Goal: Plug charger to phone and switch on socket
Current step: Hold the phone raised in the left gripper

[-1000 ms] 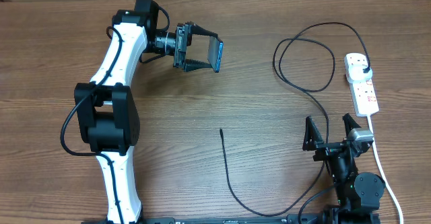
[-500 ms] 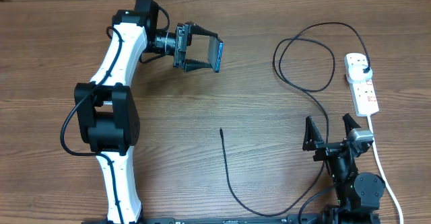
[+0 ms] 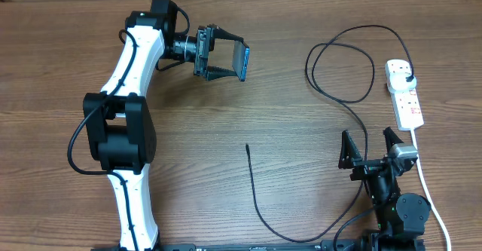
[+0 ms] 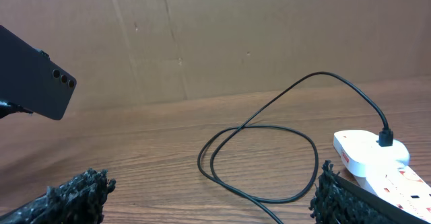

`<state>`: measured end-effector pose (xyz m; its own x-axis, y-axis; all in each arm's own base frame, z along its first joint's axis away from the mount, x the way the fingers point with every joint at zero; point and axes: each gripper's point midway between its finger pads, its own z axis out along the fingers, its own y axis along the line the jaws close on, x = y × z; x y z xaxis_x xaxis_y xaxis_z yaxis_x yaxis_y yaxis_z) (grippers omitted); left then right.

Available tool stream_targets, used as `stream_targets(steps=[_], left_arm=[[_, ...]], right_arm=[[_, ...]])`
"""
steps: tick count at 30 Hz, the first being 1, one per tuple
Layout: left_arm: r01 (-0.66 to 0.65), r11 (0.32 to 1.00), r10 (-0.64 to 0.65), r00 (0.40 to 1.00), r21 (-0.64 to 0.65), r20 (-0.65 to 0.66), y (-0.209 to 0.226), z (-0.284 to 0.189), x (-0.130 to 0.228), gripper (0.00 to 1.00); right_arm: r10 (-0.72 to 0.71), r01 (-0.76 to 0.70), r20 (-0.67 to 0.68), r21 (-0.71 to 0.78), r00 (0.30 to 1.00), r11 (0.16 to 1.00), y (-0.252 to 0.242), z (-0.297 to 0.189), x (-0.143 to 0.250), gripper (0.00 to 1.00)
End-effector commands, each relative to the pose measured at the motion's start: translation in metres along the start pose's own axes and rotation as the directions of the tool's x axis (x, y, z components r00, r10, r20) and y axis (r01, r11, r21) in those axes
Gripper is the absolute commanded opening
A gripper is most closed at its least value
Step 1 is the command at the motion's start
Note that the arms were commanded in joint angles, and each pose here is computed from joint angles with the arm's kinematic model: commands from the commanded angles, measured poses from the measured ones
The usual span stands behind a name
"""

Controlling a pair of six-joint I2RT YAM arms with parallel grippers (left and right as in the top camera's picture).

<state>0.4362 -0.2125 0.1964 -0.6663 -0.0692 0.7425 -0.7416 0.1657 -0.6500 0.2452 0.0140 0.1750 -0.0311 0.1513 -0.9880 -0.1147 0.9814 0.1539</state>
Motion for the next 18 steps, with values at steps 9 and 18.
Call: stream_targets(steps=[9, 18], left_arm=[[-0.119, 0.992, 0.12, 0.992, 0.047, -0.029, -0.0245, -0.0083, 0.0318, 0.04], [-0.119, 0.993, 0.119, 0.993, 0.023, 0.002, -0.0211, -0.0081, 0.0261, 0.04]], right_arm=[[-0.001, 0.001, 0.004, 0.0, 1.0, 1.0, 0.0, 0.0, 0.0017, 1.0], [-0.001, 0.001, 0.004, 0.0, 1.0, 1.0, 0.0, 0.0, 0.0017, 1.0]])
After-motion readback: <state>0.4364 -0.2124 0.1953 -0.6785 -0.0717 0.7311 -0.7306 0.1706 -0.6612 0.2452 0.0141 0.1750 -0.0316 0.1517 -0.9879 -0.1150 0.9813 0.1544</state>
